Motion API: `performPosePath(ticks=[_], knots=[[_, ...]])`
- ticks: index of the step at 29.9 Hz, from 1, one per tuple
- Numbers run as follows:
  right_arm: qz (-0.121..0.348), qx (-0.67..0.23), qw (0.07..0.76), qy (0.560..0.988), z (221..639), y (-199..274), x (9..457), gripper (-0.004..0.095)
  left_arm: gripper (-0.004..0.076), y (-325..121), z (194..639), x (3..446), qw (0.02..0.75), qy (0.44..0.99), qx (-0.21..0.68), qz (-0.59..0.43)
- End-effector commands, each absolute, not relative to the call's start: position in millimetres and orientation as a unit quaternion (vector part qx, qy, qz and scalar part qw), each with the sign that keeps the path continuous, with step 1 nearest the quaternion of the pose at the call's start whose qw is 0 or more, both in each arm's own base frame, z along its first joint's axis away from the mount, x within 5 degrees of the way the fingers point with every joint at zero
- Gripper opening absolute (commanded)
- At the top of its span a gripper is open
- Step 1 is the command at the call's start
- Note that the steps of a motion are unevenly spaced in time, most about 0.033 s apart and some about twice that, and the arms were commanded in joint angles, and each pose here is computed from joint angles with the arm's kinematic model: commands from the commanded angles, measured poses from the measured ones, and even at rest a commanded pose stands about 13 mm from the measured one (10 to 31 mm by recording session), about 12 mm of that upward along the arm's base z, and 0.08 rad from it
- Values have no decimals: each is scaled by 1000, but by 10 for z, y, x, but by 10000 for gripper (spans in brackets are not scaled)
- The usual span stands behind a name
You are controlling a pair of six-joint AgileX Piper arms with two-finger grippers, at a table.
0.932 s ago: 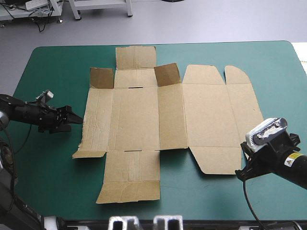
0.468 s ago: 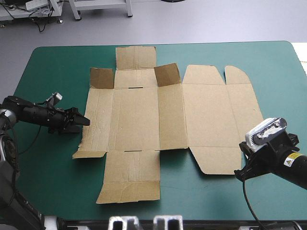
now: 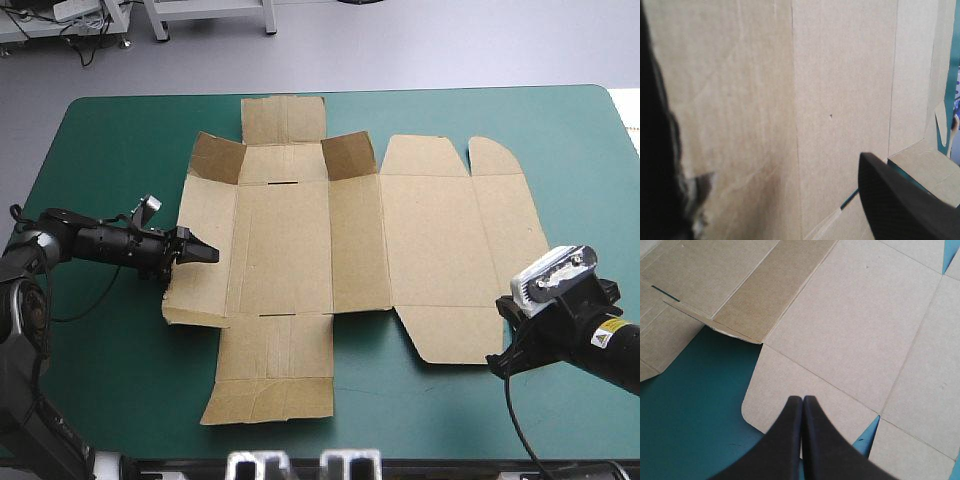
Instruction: Fold the box
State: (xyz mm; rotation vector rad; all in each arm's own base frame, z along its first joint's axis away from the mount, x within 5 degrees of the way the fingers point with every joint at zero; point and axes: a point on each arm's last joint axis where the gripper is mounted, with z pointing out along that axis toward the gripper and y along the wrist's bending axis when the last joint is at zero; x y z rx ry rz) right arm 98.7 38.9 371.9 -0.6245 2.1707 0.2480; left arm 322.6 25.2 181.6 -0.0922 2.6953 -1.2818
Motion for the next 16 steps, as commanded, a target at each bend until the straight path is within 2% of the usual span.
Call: performPosePath(ticks=[1, 10, 13, 16], knots=[[107, -241, 452, 852, 3822, 403, 1008, -24, 474, 141, 1933, 3184, 67, 889, -3, -452], [109, -242, 447, 854, 3814, 404, 1001, -24, 454, 43, 1894, 3218, 69, 896, 5, -439], [109, -241, 447, 855, 3814, 404, 1001, -25, 405, 19, 1832, 3229, 58, 896, 5, -439], [111, -238, 446, 856, 3814, 404, 1001, -24, 309, -2, 1763, 3248, 50, 898, 0, -438]])
